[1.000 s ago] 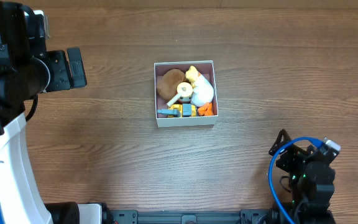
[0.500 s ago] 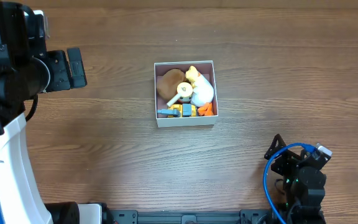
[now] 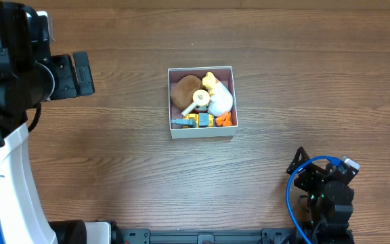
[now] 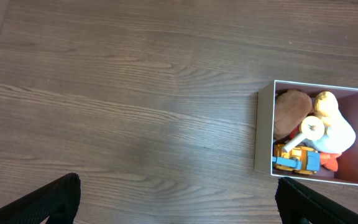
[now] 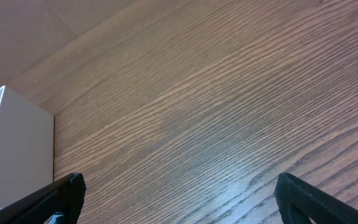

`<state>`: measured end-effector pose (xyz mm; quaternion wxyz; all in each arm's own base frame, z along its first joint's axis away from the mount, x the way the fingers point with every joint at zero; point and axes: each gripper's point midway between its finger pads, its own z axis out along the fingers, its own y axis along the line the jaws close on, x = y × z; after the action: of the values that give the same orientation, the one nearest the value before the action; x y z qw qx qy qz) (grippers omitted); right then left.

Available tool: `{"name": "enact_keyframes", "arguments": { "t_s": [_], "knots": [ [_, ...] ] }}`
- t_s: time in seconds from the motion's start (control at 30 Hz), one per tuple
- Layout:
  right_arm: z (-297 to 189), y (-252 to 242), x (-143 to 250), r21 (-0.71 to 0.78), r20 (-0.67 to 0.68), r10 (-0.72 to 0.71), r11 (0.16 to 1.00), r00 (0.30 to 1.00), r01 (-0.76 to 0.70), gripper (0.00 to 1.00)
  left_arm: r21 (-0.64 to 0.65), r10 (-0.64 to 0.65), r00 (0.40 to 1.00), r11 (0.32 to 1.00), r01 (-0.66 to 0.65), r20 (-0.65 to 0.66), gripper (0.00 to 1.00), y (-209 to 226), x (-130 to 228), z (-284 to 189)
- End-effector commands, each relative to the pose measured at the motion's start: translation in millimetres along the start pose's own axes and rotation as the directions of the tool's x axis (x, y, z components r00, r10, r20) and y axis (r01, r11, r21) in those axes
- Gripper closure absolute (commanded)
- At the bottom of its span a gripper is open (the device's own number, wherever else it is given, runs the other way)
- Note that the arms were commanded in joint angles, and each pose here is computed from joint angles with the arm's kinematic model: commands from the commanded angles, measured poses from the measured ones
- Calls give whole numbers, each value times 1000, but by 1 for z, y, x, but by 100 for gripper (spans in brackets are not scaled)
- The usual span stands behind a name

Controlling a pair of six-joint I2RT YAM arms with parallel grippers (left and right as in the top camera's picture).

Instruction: Pack container

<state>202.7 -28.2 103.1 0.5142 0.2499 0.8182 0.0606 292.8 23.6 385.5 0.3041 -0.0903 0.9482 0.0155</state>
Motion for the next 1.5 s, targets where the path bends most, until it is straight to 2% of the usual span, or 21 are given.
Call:
{"name": "enact_keyframes", "arguments": {
  "t_s": [0.0,0.3,0.53,0.7,0.9,0.97,1.13,1.47],
  "knots": [
    [3,-3,3,6,2,2,1000,1000,-2,0,-7,-15,1000,1000,15,12,0,2,-2,-3],
    [3,-3,3,5,2,2,1000,1000,-2,0,-6,-15,1000,1000,15,8,0,2,-3,-1],
    [3,-3,3,6,2,2,1000,1000,-2,0,2,-19,997,1000,19,79,0,5,4,-29],
    [3,-3,3,6,2,2,1000,1000,-2,0,33,-42,950,999,33,311,0,5,-11,-57],
    [3,-3,3,6,2,2,1000,1000,-2,0,110,-73,814,994,11,576,0,-1,-16,-64],
    [3,-3,3,6,2,3,1000,1000,-3,0,116,-78,782,993,8,618,0,0,-3,-55],
    [3,-3,3,6,2,3,1000,1000,-3,0,121,-84,753,993,5,653,0,3,37,-16],
    [3,-3,3,6,2,2,1000,1000,-2,0,115,-78,782,993,9,618,0,8,124,77]
  ]
}}
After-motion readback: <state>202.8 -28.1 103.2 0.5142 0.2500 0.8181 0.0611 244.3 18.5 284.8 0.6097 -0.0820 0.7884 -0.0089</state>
